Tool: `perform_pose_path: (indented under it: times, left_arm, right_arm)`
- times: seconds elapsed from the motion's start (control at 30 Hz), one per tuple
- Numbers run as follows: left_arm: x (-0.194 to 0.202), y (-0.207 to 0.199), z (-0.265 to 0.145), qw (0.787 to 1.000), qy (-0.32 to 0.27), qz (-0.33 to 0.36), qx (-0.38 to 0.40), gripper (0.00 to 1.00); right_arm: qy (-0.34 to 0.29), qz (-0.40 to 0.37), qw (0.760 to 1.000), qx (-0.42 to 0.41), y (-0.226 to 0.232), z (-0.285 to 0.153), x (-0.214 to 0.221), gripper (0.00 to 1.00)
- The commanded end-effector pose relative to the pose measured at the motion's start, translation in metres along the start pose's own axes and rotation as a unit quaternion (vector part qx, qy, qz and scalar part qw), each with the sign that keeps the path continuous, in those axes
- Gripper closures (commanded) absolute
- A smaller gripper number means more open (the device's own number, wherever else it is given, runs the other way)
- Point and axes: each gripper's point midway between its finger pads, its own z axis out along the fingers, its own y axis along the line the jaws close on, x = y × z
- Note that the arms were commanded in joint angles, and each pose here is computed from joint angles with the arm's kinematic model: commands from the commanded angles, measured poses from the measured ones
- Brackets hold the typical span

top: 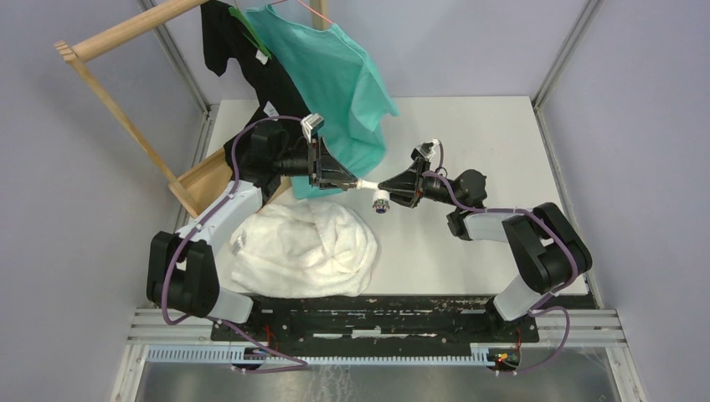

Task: Install the water faucets

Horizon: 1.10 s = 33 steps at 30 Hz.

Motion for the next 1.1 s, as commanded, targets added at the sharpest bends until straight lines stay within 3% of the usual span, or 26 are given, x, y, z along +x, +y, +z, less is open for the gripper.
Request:
perform_pose_path:
  times: [0.0,0.07,0.17,0.27,0.4,0.57,0.8,0.9,1.07]
  left_arm:
    - [0.004,-0.02,-0.004,0.999,0.008,0.027,0.02,0.97]
    - [0.004,-0.019,-0.003,0.999,0.008,0.024,0.019,0.94]
    - [0.004,-0.018,-0.003,1.0,0.01,0.019,0.02,0.6]
    - [0.005,-0.016,-0.003,1.0,0.012,0.013,0.019,0.49]
    - [0.008,-0.017,-0.003,0.999,0.018,0.012,0.023,0.48]
    - [0.01,-0.018,-0.004,0.999,0.025,0.011,0.027,0.39]
    - [0.009,-0.018,-0.004,0.999,0.026,0.013,0.027,0.35]
    - [0.008,-0.019,-0.004,0.999,0.023,0.016,0.027,0.38]
    - [0.005,-0.018,-0.003,0.999,0.018,0.013,0.026,0.54]
  right_arm:
    - [-0.014,-0.038,0.998,-0.046,0.028,0.004,-0.006,0.99]
    - [-0.014,-0.038,0.998,-0.05,0.032,0.004,-0.006,0.99]
    - [-0.013,-0.041,0.998,-0.051,0.034,0.004,-0.005,0.99]
    - [-0.01,-0.045,0.998,-0.05,0.033,0.004,-0.006,0.99]
    - [-0.011,-0.055,0.997,-0.05,0.033,0.003,-0.008,0.99]
    - [-0.014,-0.086,0.994,-0.063,0.049,0.001,-0.009,0.99]
    - [-0.017,-0.075,0.996,-0.053,0.039,-0.001,-0.01,0.99]
    - [-0.016,-0.076,0.996,-0.052,0.037,-0.002,-0.01,0.99]
    - [-0.005,-0.087,0.995,-0.055,0.044,-0.002,-0.006,0.99]
